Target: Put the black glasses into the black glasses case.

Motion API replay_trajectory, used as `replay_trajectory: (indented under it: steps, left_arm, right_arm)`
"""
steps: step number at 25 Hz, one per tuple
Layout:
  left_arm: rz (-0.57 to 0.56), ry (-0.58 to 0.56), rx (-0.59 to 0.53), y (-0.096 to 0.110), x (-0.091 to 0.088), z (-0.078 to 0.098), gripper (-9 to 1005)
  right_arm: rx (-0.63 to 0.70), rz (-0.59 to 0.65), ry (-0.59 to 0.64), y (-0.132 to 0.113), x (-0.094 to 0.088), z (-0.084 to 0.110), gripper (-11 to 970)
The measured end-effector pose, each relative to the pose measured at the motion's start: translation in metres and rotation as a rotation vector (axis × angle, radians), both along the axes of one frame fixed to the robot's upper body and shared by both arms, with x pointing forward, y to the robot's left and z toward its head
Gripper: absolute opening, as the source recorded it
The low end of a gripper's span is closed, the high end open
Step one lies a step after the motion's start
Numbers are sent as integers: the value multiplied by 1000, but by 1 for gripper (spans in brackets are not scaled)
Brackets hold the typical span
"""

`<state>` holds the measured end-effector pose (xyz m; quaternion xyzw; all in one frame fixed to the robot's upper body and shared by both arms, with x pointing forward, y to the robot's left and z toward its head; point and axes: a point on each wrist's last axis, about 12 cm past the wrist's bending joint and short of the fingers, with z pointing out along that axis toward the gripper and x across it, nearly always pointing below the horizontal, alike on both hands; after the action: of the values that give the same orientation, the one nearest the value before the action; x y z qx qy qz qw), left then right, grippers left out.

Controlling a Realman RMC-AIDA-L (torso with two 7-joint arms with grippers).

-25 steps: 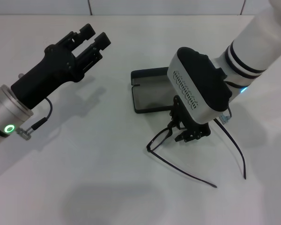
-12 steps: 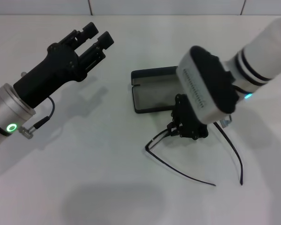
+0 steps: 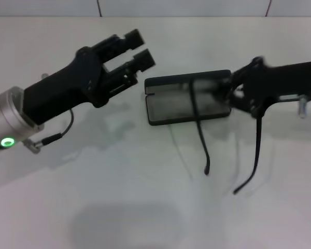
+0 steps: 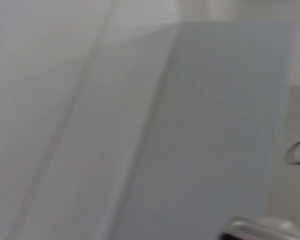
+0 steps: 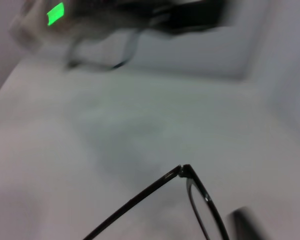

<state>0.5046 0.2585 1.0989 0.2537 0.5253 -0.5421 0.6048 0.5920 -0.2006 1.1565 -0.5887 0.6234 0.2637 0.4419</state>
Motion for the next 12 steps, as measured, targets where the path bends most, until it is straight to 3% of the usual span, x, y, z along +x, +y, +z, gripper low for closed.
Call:
replay_trajectory:
  steps: [5,12]
  left_arm:
    - [-196,31,7,-19,14,18,582]
    - [-389,100,100,-53,29,27,581]
  right_arm:
    - [299,-120,33,-26,-13,-10,100]
    - [382,-109,78,-17,-13,-13,100]
